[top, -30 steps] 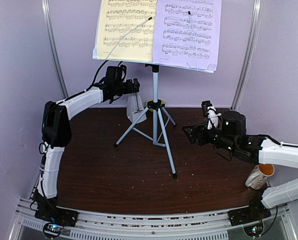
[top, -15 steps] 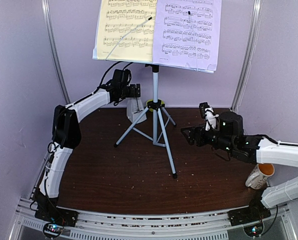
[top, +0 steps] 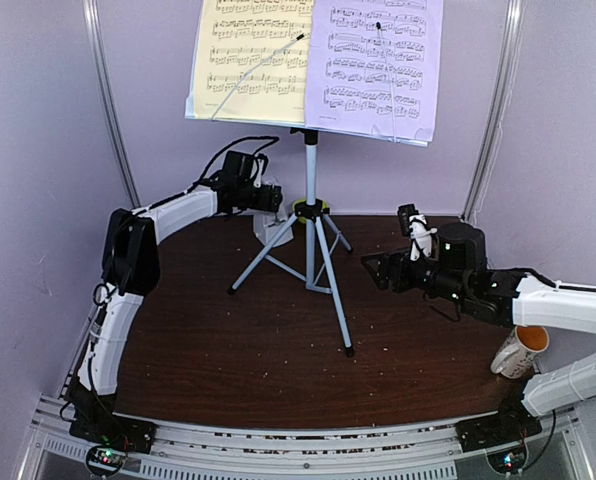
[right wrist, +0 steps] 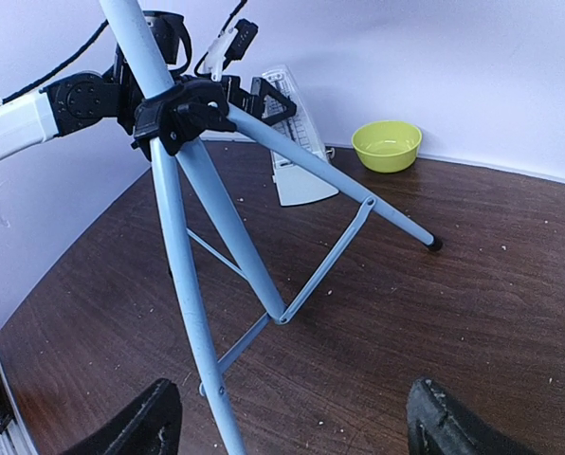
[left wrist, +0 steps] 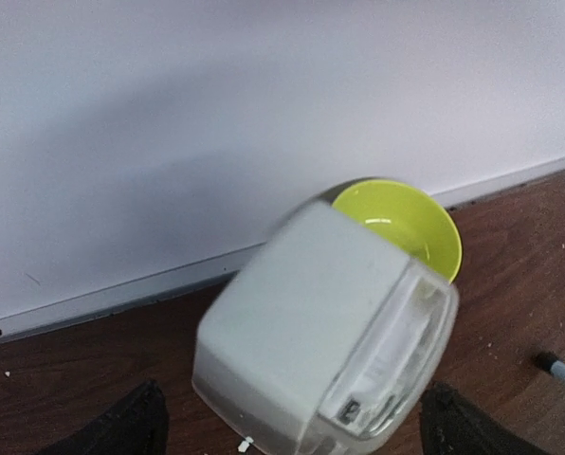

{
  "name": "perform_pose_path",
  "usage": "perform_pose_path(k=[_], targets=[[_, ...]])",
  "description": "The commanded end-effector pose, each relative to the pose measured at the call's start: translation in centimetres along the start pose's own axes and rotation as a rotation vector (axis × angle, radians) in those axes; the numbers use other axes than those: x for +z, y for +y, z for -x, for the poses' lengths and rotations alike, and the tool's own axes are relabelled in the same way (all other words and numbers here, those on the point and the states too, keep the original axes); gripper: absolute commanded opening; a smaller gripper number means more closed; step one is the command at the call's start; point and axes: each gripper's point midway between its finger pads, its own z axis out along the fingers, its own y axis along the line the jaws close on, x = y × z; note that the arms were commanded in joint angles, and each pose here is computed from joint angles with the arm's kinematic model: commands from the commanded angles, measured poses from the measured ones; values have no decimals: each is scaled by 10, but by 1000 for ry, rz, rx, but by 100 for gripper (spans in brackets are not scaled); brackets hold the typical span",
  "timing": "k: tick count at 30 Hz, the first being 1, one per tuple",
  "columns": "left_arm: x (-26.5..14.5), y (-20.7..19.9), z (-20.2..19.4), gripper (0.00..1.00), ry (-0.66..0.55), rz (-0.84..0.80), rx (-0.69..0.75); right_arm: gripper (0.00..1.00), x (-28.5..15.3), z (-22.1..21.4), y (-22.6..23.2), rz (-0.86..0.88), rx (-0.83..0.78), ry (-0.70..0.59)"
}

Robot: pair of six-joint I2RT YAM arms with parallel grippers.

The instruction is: Set up the instrument practice props

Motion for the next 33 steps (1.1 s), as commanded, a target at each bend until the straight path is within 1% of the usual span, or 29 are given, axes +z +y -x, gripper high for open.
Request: perform_pose_path(k=[1, 5, 9, 11, 15, 19, 23, 26, 31, 33], targets=[[-29, -4, 39, 92, -82, -122, 100, 83, -6, 20, 3, 2, -7, -51], [-35, 5, 26, 86, -60, -146, 124, 83, -5, 21, 3, 7, -15, -50], [-42, 16, 24, 75, -94, -192, 104, 83, -5, 21, 3, 10, -17, -45], [-44, 12, 26, 74, -116, -234, 110, 83, -5, 21, 3, 10, -16, -50], [-50, -2, 39, 84, -180, -308, 161, 83, -7, 21, 1, 6, -16, -48], [-50, -1, 55, 93, -220, -296, 152, 83, -7, 19, 0, 2, -18, -45], [-44, -11, 64, 94, -252, -357, 187, 83, -7, 18, -1, 2, -20, -41], [-29, -13, 64, 94, -261, -390, 223, 83, -9, 20, 0, 3, -31, -31], [-14, -11, 65, 94, -289, -456, 206, 83, -18, 24, -6, -22, -54, -34], [-11, -10, 66, 94, -295, -454, 213, 83, -20, 23, -9, -33, -59, -31]])
